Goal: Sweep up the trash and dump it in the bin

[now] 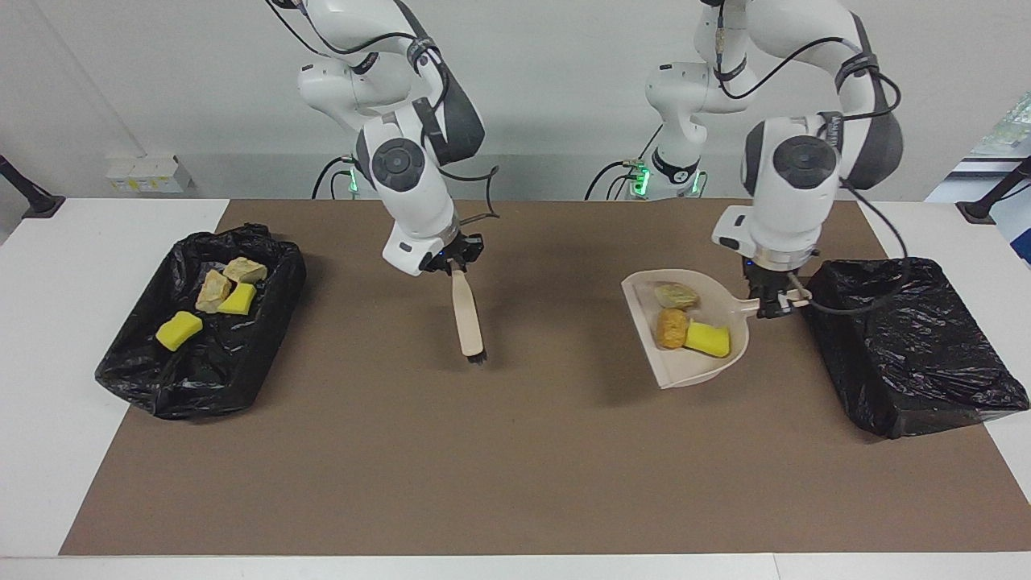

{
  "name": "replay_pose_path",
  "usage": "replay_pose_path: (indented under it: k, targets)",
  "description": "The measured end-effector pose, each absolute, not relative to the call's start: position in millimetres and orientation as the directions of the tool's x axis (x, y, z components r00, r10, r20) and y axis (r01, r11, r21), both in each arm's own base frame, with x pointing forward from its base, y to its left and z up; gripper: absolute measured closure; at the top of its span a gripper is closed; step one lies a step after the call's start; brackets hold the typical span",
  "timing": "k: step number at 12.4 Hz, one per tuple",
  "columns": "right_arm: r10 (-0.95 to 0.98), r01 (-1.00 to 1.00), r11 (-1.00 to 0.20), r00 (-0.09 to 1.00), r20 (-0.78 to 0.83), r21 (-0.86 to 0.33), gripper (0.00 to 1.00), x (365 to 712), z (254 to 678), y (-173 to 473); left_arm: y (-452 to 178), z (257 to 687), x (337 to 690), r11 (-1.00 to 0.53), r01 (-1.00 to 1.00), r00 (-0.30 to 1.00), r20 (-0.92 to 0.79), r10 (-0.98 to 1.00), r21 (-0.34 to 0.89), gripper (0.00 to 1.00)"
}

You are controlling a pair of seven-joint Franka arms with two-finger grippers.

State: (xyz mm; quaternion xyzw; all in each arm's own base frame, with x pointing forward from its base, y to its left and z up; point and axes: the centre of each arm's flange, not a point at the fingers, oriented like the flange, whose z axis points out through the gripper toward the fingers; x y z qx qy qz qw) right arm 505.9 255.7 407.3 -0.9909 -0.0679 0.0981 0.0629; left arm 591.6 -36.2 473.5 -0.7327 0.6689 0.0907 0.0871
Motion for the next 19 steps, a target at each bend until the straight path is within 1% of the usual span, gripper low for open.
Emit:
replay_pose_path:
  k: [3,6,9,11,13,16,17,19]
  targets:
    - [0.114,0.096,-0.988,0.981,-0.156,-0.12,0.74,472.9,411.6,292.4,73.3,488.0,589.9,-0.083,-0.997,0.08,-0.245,-0.966,0.002,0.69]
    - [0.077,0.062,-0.992,0.987,-0.143,-0.107,0.74,443.5,417.6,325.3,170.0,501.2,580.8,-0.13,-0.989,0.142,-0.246,-0.959,-0.063,0.69]
    - [0.056,0.05,-0.997,0.992,-0.111,-0.054,0.74,398.6,409.8,381.1,263.3,512.5,564.6,-0.062,-0.986,0.105,-0.285,-0.953,-0.156,0.69]
    - [0.053,0.051,-0.998,0.992,-0.114,-0.024,0.74,364.6,397.5,414.1,311.8,520.7,556.7,-0.018,-0.985,0.079,-0.357,-0.931,-0.172,0.69]
    - [0.053,0.056,-0.998,0.992,-0.118,0.021,0.74,336.5,381.8,435.9,322.0,525.5,562.7,0.047,-0.99,0.021,-0.467,-0.884,-0.134,0.69]
    - [0.074,0.078,-0.996,0.991,-0.112,0.036,0.74,308.2,352.9,441.0,302.0,525.5,579.2,0.148,-0.988,-0.088,-0.606,-0.79,-0.051,0.69]
    - [0.077,0.081,-0.996,0.991,-0.106,0.034,0.74,301.4,343.6,438.2,292.6,525.5,584.1,0.149,-0.988,-0.09,-0.64,-0.763,-0.039,0.69]
    - [0.062,0.065,-0.998,0.994,-0.091,0.026,0.74,293.3,334.7,433.2,275.5,524.8,590.3,0.096,-0.994,-0.04,-0.698,-0.715,-0.041,0.69]
